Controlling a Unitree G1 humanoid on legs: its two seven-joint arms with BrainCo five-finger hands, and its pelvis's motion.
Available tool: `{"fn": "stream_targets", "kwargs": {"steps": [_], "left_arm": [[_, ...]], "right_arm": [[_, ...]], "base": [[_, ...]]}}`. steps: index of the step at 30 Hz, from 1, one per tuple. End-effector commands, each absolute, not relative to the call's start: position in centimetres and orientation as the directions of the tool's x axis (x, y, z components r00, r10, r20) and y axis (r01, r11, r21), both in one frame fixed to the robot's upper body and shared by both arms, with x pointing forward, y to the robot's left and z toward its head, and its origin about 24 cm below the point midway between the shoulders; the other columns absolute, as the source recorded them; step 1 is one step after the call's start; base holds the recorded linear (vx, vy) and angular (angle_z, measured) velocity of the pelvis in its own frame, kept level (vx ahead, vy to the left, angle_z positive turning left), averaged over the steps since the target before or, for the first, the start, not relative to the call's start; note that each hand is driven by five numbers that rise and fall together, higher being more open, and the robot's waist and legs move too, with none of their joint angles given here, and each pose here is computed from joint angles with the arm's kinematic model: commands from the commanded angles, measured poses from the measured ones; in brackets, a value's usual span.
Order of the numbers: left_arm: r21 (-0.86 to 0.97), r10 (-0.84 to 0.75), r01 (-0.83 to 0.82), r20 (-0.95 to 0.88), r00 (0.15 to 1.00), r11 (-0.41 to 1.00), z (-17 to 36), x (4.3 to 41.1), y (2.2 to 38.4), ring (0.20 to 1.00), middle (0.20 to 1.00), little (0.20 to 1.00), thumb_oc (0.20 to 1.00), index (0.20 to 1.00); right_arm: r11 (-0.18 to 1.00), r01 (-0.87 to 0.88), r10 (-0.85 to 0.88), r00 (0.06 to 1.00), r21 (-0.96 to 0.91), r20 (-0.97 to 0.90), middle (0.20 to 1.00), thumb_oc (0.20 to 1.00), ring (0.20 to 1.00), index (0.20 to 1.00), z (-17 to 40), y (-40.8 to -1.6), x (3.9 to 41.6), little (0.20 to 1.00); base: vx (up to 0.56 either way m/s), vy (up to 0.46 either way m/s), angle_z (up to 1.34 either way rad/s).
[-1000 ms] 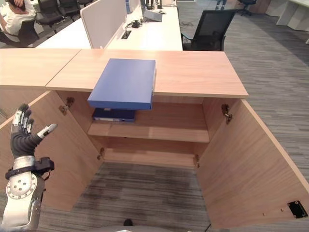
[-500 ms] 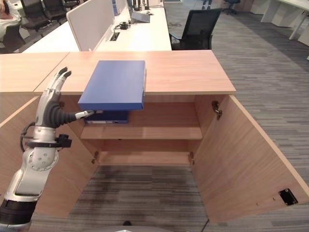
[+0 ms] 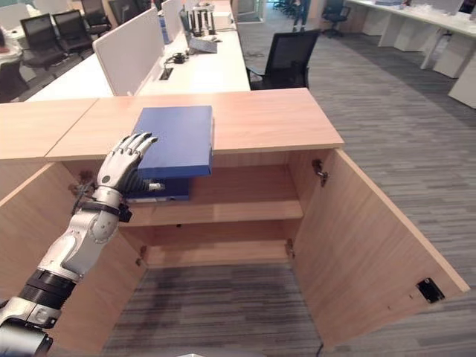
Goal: Put the empty folder in the office cabinet
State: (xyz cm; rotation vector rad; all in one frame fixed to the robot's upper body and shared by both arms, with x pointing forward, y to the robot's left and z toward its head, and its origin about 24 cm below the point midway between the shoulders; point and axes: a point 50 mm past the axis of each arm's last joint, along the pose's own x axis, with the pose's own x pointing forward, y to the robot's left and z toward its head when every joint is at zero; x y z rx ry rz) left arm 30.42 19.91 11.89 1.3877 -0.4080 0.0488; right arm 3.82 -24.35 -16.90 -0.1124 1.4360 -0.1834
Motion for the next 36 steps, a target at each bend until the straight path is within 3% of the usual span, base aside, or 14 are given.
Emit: {"fn": "stream_targets", "kwargs": {"steps": [1,20,36], "left_arm": [[0.895,-0.178,-0.435,0.446,0.877,0.099,15.9,32.1,20.7,1.000,1.000,1.000,1.000,1.000],[0.883,-0.105,-0.455,0.444,0.890,-0.119,16.3,36.0,20.6,1.000,1.000,1.000,1.000,1.000],[0.912,-0.061,-0.325,0.320,0.945,-0.249,14.3,37.8,21.0,1.000,1.000,1.000,1.000,1.000]], "right_arm": [[0.982,0.013,-0.191,0.105,-0.191,-0.976,1.000,1.000,1.000,1.000,-17.0,-23.8,4.3,1.000],[0.973,-0.016,-0.228,0.078,-0.230,-0.971,1.000,1.000,1.000,1.000,-17.0,-24.5,3.4,1.000],[0.968,-0.018,-0.248,0.083,-0.250,-0.965,1.000,1.000,1.000,1.000,-16.9,-24.7,3.5,1.000]], "base": [[0.00,0.000,0.00],[0.00,-0.001,-0.04],[0.00,0.000,0.00]]}}
